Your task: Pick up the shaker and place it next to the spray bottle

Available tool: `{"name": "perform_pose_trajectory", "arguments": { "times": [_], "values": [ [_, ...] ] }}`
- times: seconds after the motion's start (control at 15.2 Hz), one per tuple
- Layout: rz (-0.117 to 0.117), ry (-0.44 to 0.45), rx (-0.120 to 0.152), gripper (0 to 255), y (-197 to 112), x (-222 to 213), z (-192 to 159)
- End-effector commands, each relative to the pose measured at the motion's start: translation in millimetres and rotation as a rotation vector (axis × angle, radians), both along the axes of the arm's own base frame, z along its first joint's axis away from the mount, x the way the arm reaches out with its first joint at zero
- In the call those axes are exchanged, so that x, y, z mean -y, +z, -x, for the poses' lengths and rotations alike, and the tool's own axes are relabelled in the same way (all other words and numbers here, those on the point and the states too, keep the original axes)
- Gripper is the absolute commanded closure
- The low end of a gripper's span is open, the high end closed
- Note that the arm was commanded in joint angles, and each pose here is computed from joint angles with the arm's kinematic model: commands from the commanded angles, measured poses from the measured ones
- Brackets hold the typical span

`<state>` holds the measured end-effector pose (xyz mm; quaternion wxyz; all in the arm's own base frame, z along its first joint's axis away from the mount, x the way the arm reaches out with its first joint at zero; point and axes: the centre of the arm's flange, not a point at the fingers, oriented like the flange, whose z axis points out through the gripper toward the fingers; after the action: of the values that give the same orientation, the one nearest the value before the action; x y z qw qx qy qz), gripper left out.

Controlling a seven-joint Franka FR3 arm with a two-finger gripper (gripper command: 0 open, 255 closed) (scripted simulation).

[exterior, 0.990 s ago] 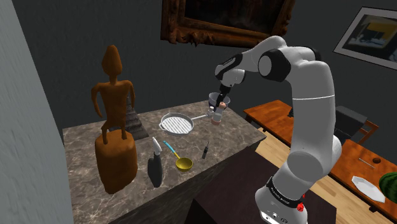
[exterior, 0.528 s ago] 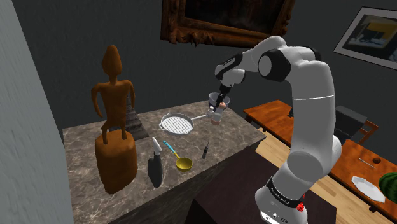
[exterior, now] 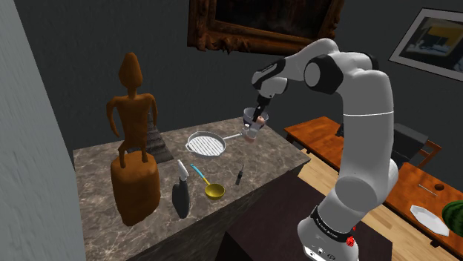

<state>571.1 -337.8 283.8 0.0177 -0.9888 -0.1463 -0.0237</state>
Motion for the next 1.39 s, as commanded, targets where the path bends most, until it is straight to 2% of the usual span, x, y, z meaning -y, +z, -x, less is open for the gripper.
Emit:
{"name": "perform_pose_trajectory", "arguments": {
  "times": [0.0, 1.32],
  "values": [
    [0.0, 0.0, 0.0, 255, 9.9, 0.5, -0.4],
    [0.0, 0.0, 0.0, 255, 115.5, 0.5, -0.4]
  ]
}}
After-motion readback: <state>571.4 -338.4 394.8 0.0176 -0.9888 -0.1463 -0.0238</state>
